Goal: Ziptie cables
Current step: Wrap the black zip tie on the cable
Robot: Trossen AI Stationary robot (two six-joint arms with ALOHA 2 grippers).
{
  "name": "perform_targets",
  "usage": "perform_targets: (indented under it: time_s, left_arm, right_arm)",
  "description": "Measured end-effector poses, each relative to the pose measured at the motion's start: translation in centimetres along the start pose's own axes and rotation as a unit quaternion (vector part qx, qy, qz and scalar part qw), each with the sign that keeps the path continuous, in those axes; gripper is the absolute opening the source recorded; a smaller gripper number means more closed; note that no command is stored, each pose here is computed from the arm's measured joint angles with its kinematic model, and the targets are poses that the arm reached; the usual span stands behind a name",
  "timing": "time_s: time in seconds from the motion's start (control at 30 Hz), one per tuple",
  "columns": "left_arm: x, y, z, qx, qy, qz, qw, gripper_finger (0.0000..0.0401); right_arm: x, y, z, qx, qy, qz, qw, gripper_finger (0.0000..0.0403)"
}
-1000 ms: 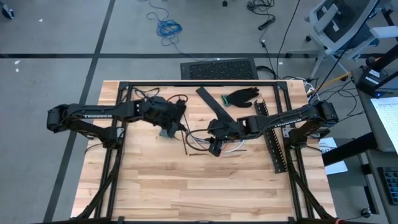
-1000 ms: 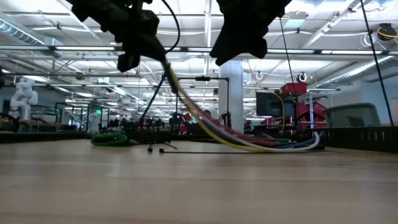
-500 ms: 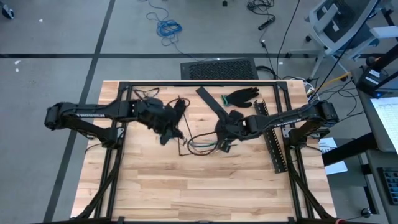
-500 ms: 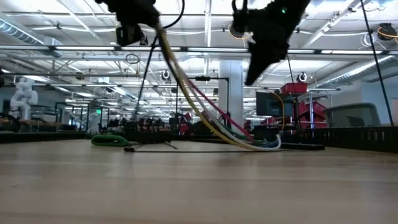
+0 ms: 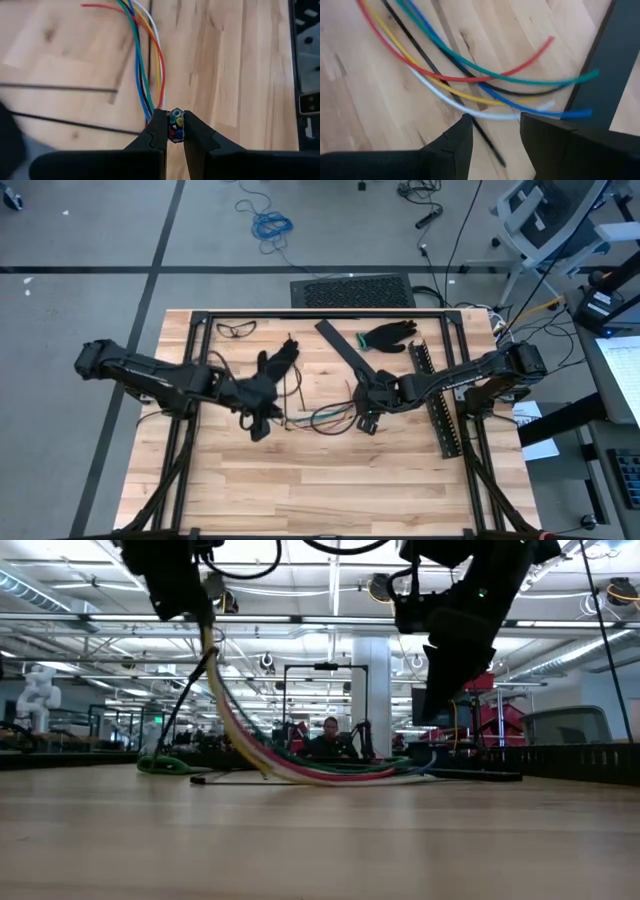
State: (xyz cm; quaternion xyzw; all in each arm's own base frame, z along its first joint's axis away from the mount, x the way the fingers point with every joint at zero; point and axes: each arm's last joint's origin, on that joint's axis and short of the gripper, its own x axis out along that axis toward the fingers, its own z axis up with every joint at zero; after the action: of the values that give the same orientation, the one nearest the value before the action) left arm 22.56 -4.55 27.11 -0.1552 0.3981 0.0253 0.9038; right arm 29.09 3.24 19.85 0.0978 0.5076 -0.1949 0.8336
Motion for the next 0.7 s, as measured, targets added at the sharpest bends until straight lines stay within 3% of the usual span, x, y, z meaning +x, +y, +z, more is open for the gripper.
perform_targets:
  time_s: [0.17,0.47,0.7]
  left_arm:
    - [1.9,-1.5,-1.2,-0.005,-0.003,-0.031,0.999,0.0035]
    - [5.6,-4.4,-3.8,0.033,0.076,-0.044,0.996,0.0037]
    - [8.1,-6.1,-5.3,-0.046,0.101,-0.048,0.993,0.0125]
  right_arm:
    - [-0.4,0.2,-0.4,-0.007,-0.001,0.003,1.000,0.0151]
    - [-2.5,-0.7,0.1,0.001,-0.036,0.002,0.999,0.0151]
    - [-4.1,-1.7,0.5,0.005,-0.062,0.010,0.998,0.0151]
